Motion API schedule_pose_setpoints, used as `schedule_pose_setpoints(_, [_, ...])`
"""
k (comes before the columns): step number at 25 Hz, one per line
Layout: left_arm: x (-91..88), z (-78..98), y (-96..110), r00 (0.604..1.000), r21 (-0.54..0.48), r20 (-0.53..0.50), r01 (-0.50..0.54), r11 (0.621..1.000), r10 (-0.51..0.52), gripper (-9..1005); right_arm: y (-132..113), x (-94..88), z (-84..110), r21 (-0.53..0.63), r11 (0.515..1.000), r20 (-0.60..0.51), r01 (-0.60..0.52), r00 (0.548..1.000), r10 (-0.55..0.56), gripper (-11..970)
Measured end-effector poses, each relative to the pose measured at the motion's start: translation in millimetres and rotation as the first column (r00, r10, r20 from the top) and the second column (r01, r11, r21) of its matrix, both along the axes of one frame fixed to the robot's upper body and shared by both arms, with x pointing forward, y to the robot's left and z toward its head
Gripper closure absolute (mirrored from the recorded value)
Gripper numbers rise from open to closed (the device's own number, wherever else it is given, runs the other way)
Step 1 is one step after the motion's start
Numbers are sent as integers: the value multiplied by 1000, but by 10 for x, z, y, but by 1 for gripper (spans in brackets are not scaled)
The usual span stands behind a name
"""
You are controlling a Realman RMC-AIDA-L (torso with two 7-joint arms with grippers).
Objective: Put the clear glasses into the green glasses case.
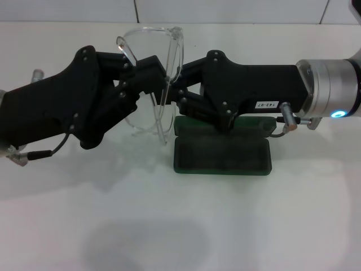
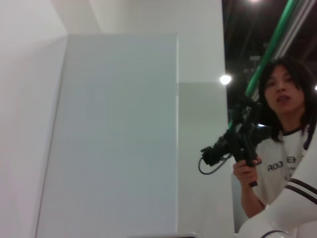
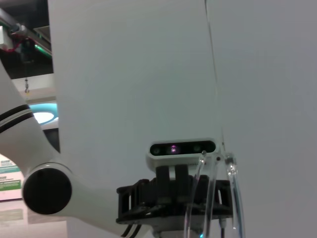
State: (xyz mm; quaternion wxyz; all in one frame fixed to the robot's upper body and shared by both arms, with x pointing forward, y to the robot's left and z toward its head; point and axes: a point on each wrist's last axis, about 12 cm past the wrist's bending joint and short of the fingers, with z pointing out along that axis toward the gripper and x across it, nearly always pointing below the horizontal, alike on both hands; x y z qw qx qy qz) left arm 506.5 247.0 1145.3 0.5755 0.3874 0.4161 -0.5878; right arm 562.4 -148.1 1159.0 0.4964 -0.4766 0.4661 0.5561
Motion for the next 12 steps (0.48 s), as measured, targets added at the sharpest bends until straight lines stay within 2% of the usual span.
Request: schedule_pose_setpoints(12, [0, -11, -5, 1000, 5, -1, 4, 1000, -4, 925, -9, 20, -10, -1, 1000, -1, 26, 1000, -26, 866])
